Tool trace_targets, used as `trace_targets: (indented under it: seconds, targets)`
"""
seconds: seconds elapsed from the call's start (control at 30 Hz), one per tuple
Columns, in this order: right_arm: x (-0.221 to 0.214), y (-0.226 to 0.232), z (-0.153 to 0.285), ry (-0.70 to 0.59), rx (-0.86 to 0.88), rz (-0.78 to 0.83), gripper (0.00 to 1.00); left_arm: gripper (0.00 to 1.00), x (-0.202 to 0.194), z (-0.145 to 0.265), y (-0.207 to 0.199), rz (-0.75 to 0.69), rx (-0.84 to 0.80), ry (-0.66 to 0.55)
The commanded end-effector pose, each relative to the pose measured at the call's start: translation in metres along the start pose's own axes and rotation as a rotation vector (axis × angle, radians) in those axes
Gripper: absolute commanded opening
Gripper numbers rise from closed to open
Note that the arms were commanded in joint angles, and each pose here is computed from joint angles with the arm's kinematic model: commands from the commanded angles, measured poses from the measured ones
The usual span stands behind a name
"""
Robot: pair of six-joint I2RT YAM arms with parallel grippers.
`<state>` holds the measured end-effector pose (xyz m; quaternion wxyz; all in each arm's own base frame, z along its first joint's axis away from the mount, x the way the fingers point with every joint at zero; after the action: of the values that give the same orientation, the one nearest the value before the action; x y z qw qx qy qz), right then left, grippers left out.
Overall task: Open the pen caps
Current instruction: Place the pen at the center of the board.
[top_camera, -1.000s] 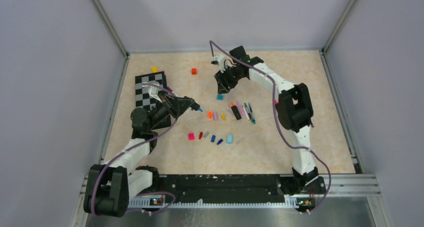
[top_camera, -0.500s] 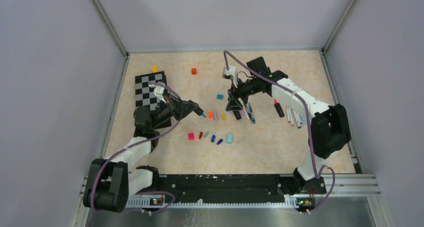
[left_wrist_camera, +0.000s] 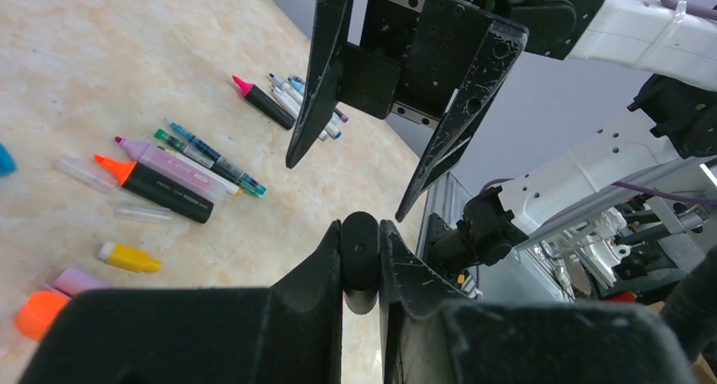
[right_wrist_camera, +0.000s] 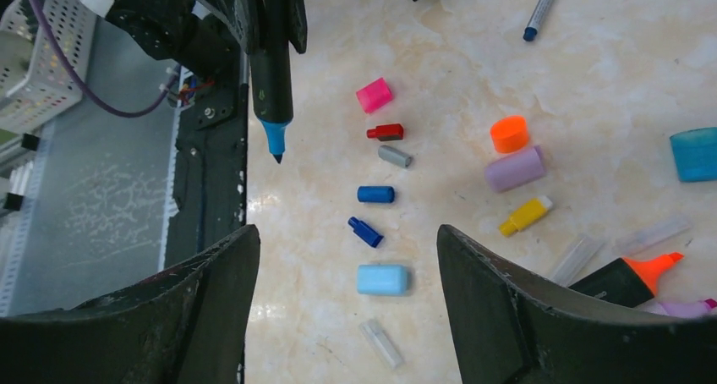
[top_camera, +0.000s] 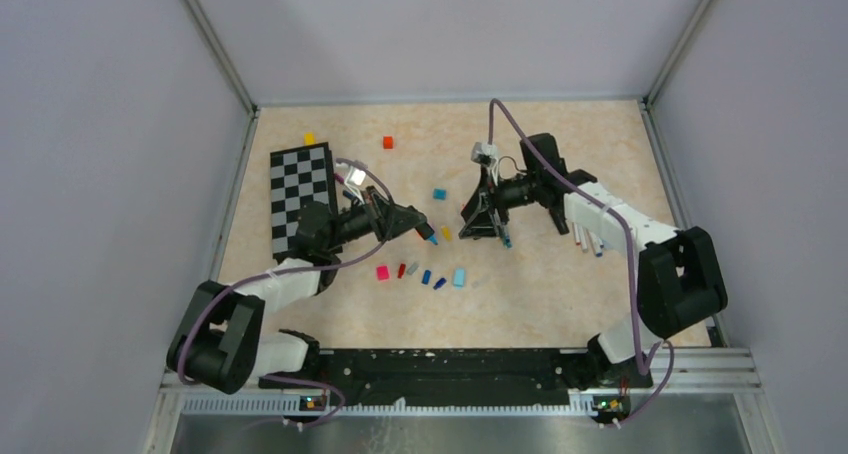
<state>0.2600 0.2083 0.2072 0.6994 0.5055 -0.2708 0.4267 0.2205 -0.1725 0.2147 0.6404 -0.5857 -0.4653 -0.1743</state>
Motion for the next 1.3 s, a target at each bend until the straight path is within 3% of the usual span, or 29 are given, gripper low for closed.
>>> trace_targets:
  seconds: [0.0, 0.57, 0.9, 1.17, 1.2, 1.27]
  targets:
    - [0.014, 0.015, 0.005, -0.099, 0.109, 0.008, 0.75, 0.0, 0.013, -0.019, -0.008, -0.08, -0.053, -0.045]
    - [0.011, 0.022, -0.024, -0.085, 0.216, -0.098, 0.69, 0.0, 0.002, -0.052, -0.012, -0.036, -0.121, -0.026]
    - [0.012, 0.022, -0.034, -0.065, 0.24, -0.121, 0.26, 0.02, -0.001, -0.054, -0.013, -0.022, -0.126, -0.032]
    - [0.017, 0.023, -0.035, -0.077, 0.266, -0.142, 0.27, 0.09, -0.002, -0.053, -0.012, -0.019, -0.115, -0.029]
    - [0.018, 0.023, -0.036, -0.079, 0.267, -0.143, 0.23, 0.1, -0.002, -0.053, -0.012, -0.02, -0.111, -0.031]
    - [0.02, 0.024, -0.035, -0.079, 0.281, -0.138, 0.03, 0.13, -0.001, -0.053, -0.012, -0.021, -0.107, -0.031]
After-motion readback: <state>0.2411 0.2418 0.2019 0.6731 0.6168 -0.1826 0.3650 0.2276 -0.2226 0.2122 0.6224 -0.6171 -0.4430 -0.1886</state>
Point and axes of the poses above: each gripper's point midway between its finger pads, its own z axis back along the fingers, its own y axis along the line the jaws close on, x = y × z, the point moved 8 cm from there along z, back along the fingers, and after that the axes turned 6 degrees about -z, right-handed, at the moved point
